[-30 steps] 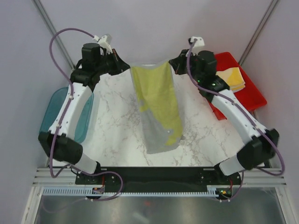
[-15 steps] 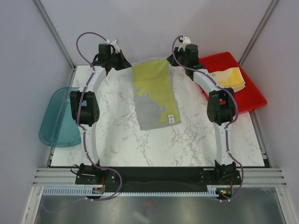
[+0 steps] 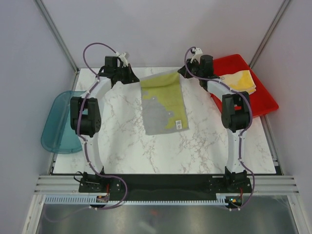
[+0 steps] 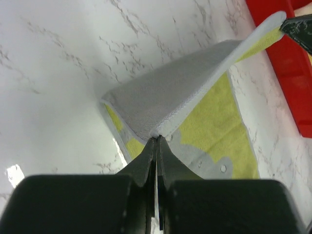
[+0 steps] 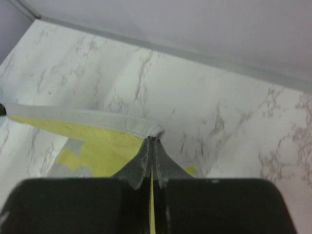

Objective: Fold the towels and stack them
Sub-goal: Fold the towel

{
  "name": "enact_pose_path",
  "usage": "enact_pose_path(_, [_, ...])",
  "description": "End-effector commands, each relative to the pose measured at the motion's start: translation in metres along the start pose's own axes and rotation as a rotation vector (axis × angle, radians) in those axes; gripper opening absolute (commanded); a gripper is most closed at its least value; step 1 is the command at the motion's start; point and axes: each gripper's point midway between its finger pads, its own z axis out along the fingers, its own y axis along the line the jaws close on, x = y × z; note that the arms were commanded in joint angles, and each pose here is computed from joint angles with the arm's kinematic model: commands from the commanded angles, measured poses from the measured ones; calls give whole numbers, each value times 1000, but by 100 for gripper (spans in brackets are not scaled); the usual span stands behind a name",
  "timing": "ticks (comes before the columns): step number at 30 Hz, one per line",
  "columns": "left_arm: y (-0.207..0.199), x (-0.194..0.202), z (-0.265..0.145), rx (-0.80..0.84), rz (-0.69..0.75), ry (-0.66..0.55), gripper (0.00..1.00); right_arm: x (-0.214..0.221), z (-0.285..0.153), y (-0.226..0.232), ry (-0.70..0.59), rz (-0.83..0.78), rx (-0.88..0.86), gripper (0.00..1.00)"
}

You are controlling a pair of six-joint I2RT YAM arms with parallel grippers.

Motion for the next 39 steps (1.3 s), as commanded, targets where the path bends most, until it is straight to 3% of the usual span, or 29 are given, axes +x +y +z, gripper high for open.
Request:
enact_pose_path(1, [-45, -29, -37, 63, 139, -90, 2, -34, -42, 31, -34, -77, -71, 0])
enact_pose_path(2, [-44, -15, -36, 61, 135, -65, 2, -43, -55, 39, -48, -93, -69, 0])
enact_pose_path(4, [-53, -7, -44, 72, 139, -58, 2, -12, -70, 33, 3, -69, -24, 0])
enact_pose_path(13, [-65, 83, -52, 56, 109, 70, 2, 29, -131, 48, 69, -66, 22, 0])
enact_pose_path(20, [-67, 114, -58, -5, 112, 104, 2, 68, -156, 55, 127, -6, 24, 0])
enact_pose_path(28, [-70, 86, -71, -67, 150, 15, 2, 57, -159, 66, 101, 33, -7, 0])
enact_pose_path(39, [-81, 74, -90, -80, 209, -18, 2, 55, -170, 77, 101, 52, -27, 0])
